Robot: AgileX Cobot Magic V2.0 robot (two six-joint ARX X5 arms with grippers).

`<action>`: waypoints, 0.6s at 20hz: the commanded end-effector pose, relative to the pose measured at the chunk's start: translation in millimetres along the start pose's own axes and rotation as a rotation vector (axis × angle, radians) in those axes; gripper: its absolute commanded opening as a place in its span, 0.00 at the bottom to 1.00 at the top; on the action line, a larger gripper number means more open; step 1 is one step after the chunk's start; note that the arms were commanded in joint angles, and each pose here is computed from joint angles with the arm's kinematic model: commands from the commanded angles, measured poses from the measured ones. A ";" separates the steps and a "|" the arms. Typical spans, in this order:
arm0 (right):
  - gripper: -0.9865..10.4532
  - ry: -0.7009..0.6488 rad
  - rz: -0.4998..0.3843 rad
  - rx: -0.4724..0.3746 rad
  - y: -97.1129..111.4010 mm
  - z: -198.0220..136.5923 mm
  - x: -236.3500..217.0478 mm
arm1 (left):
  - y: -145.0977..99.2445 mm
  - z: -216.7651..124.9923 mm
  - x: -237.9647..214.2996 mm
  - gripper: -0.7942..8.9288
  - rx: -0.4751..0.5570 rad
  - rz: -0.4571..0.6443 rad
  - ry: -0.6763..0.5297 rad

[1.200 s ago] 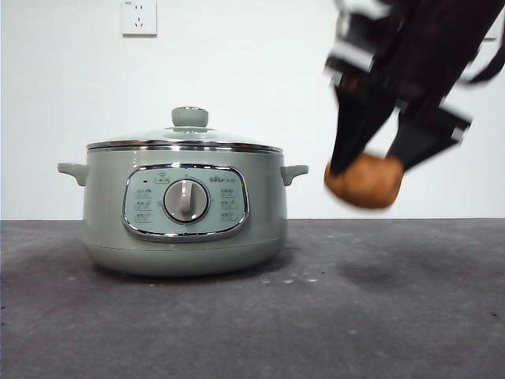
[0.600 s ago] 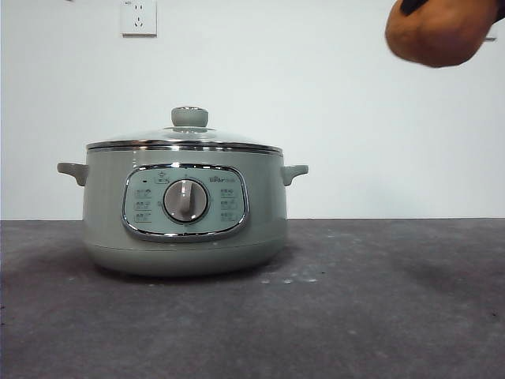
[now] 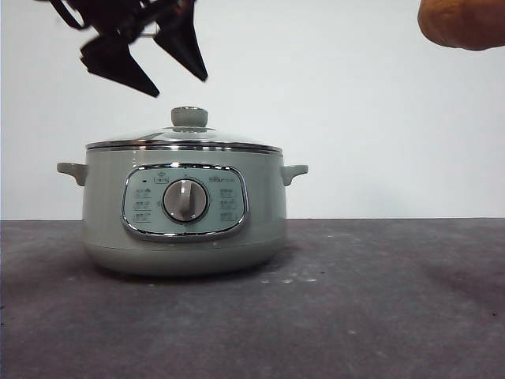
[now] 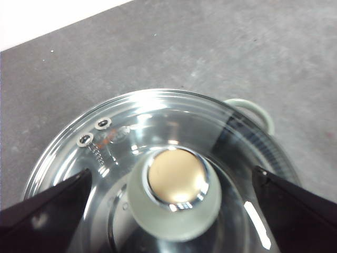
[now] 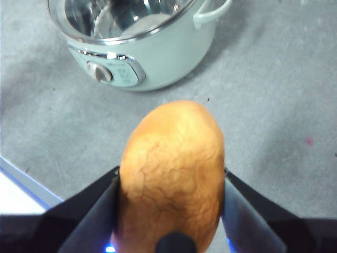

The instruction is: Pick up the potato,open the lid,put the potato in the pot,close the lid

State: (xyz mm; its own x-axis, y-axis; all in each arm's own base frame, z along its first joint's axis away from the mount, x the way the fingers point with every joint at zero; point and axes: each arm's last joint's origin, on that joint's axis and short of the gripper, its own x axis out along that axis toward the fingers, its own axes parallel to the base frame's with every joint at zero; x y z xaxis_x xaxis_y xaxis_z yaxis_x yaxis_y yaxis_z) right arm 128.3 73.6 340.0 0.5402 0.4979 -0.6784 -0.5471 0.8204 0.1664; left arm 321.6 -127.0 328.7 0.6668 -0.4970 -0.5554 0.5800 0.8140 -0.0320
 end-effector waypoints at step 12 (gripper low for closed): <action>0.07 -0.011 -0.007 0.007 0.2 1.1 -1.1 | 6.1 -14.9 40.8 0.66 -0.001 -0.010 0.072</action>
State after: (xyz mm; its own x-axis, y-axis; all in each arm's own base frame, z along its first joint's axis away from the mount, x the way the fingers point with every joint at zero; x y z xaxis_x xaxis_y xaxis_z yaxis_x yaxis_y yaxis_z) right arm 128.4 73.4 339.9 0.5444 0.4916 -0.6797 -0.5405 0.8252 0.1640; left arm 342.6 -134.8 298.0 0.6325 -0.4789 -0.6088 0.5750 0.8169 -0.0453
